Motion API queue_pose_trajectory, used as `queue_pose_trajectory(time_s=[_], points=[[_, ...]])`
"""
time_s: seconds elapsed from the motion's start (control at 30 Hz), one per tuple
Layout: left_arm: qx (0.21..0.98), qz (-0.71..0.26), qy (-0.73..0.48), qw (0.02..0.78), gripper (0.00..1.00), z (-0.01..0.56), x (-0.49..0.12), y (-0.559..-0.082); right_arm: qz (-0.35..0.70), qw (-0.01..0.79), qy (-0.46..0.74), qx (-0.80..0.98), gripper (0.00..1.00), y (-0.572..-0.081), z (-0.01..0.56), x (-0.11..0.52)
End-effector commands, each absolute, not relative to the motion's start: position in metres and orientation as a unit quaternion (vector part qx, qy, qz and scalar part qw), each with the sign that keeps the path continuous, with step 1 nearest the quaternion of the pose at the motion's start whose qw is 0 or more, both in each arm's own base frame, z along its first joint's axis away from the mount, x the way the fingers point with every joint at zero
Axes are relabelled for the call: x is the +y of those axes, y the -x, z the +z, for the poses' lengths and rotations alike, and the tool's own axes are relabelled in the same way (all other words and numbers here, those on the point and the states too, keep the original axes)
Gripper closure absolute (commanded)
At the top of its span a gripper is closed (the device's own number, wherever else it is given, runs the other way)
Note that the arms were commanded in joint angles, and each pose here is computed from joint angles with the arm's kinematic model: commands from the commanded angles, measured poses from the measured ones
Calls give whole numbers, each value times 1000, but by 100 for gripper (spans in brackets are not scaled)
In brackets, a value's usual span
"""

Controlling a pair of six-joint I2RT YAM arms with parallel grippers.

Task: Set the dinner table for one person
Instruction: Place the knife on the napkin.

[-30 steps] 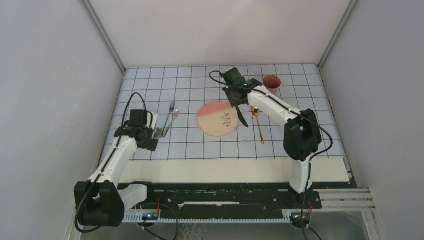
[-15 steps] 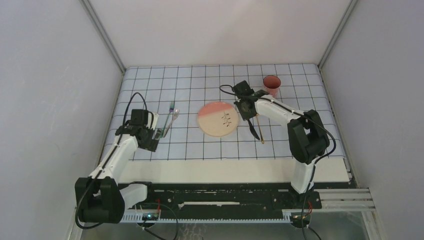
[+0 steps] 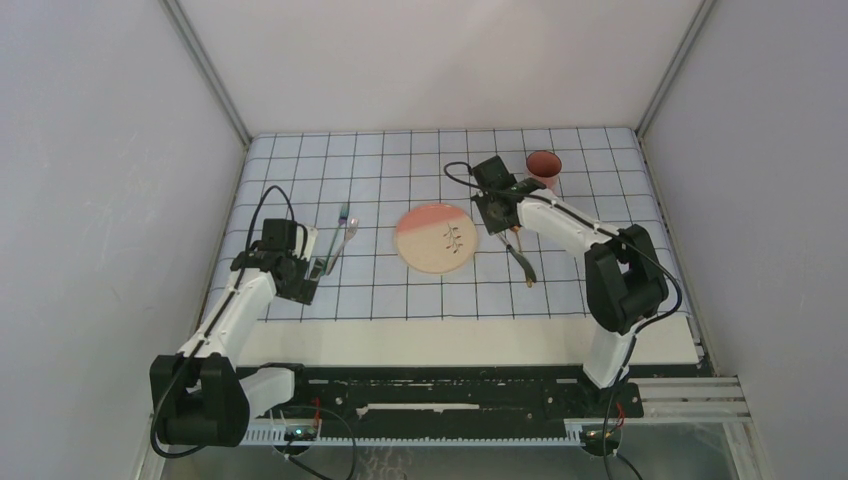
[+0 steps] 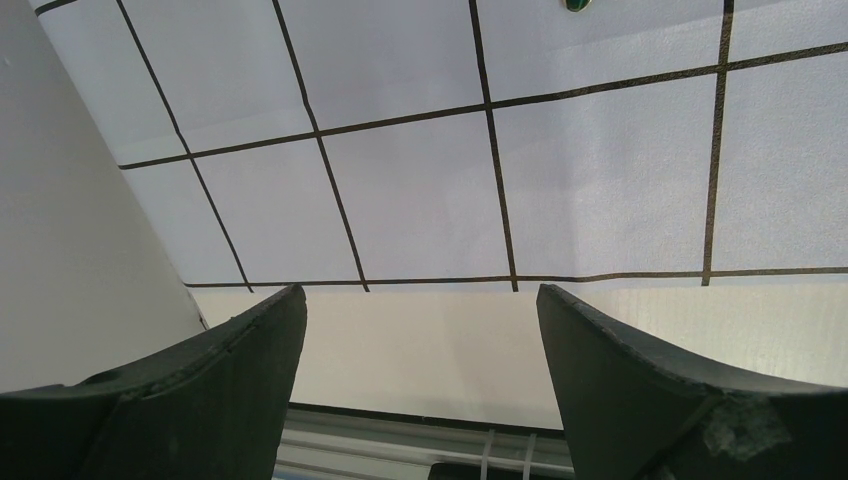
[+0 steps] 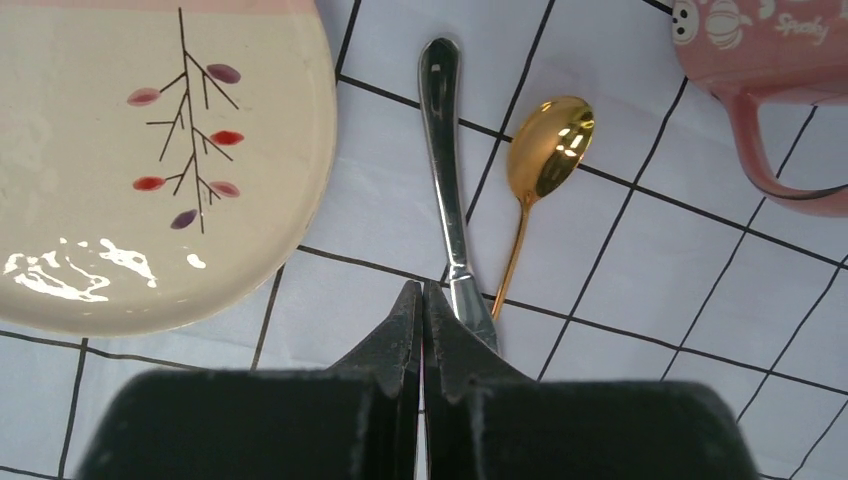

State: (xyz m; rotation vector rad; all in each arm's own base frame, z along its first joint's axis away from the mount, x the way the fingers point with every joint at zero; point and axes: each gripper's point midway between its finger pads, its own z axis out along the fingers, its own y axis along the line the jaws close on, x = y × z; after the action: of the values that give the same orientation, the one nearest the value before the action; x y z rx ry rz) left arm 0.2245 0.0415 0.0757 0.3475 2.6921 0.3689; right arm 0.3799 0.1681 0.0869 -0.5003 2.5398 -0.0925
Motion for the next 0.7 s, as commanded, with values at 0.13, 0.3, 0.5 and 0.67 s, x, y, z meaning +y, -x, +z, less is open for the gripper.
queue_pose_trajectory(time_s=[0.13,0.3,0.5,0.67], points=[[955,129,-125,237,10,98,38,-242,-23,290,182,939,100,-386,98,162],[954,136,-128,234,10,100,41,-240,-21,257,203,945,89,-376,95,162],[952,136,-127,242,10,105,40,-240,-12,227,249,941,73,-357,78,148],[949,132,-125,258,10,107,38,-242,-8,211,284,935,68,-352,63,132]])
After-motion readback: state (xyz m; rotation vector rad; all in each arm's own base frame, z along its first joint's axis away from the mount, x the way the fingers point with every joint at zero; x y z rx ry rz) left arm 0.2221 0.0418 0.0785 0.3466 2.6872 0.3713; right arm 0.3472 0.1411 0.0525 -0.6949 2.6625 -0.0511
